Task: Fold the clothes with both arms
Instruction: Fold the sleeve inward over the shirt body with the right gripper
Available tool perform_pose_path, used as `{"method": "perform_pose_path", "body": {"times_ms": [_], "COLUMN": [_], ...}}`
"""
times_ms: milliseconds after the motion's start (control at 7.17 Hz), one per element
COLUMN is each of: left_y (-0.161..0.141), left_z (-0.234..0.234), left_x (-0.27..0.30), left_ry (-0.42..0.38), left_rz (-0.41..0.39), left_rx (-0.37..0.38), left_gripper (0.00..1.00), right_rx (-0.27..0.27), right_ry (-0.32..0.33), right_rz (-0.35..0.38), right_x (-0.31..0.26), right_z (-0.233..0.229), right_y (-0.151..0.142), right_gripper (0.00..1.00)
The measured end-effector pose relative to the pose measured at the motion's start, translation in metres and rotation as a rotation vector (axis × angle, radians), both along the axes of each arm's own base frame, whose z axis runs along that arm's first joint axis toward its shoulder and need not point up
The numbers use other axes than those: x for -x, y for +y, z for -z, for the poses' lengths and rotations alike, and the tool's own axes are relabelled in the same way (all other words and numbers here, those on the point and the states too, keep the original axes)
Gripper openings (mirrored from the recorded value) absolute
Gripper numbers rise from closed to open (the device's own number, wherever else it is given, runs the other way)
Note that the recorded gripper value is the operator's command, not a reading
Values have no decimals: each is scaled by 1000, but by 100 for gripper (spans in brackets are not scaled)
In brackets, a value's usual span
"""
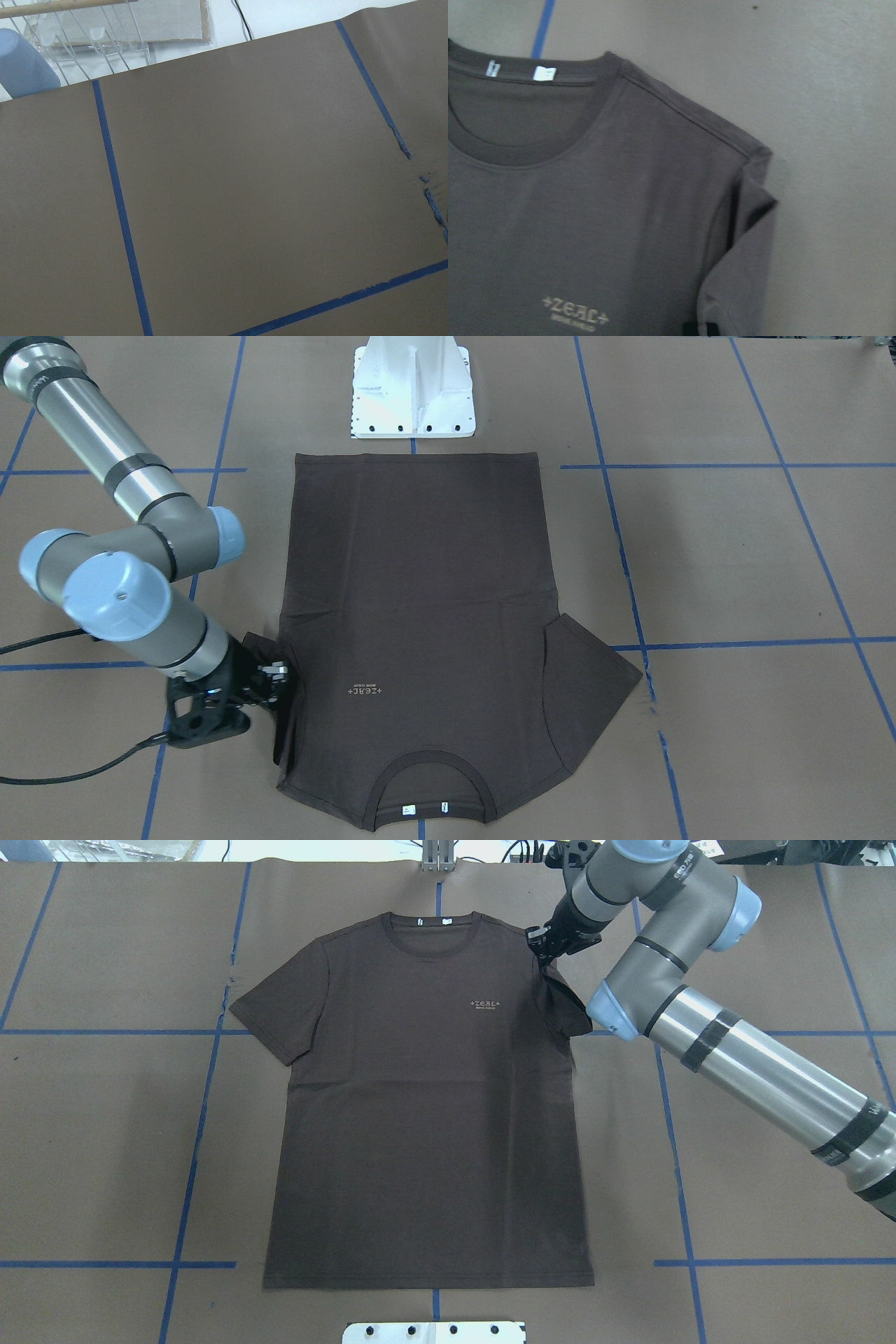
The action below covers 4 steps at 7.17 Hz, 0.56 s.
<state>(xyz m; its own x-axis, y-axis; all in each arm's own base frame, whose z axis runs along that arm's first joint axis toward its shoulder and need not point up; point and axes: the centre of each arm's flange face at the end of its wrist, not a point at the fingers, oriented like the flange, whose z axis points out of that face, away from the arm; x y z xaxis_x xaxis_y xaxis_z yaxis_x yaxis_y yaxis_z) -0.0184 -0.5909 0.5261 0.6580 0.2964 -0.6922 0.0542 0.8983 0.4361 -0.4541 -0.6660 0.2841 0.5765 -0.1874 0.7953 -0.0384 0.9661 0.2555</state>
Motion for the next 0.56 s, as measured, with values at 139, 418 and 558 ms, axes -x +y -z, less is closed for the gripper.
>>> {"method": "perform_pose_path", "body": {"times_ms": [139,418,558], "left_y": [0,0,-1], "left_z": [0,1,2], "left_x": [0,0,0], "left_ry": [-1,0,2], "left_rz": [0,1,3], "left_rx": [0,0,-2], "left_gripper": [100,100,100], "right_rx": [-26,-65,-79], "right_ry": [12,37,39], "right_rz": [-30,-68,-75], "right_x": [31,67,75], "right_z": [20,33,31], "right_y": [12,27,32], "right_gripper": [0,100,100]}}
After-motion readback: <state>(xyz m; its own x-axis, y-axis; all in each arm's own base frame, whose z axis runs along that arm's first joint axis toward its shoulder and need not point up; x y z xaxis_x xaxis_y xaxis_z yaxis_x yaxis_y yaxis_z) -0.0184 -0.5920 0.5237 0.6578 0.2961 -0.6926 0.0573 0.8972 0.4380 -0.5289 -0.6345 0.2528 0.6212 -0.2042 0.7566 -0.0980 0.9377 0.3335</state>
